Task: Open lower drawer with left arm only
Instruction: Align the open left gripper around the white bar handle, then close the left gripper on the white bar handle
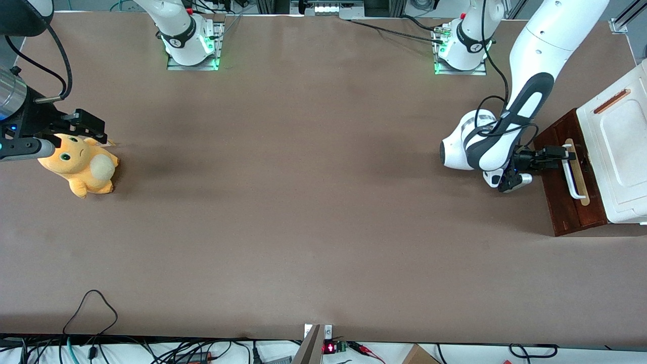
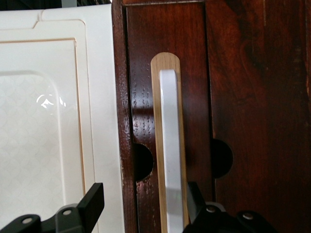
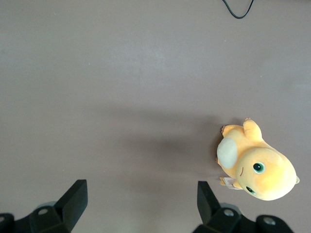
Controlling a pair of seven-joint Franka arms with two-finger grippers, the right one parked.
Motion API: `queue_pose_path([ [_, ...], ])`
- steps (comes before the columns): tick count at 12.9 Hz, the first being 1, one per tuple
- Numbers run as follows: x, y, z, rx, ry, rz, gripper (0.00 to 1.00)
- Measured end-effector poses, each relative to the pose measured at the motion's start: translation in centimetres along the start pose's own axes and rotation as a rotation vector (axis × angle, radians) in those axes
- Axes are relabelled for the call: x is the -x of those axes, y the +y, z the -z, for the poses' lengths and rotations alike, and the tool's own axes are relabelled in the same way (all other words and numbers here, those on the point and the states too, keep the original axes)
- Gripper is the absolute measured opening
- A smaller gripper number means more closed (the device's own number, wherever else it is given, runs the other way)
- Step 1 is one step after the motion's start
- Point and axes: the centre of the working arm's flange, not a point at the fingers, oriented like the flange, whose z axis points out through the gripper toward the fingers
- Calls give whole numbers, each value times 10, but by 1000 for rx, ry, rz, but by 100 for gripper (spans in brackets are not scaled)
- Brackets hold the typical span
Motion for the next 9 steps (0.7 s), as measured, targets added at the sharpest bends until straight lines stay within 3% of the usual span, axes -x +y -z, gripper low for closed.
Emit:
queue_pose_path([
  [6, -1, 11, -15, -7, 11, -13, 69],
  [7, -1, 11, -16, -7, 11, -13, 62],
  [8, -1, 11, -16, -8, 12, -12, 61],
  [9, -2, 11, -16, -6, 13, -11, 50],
])
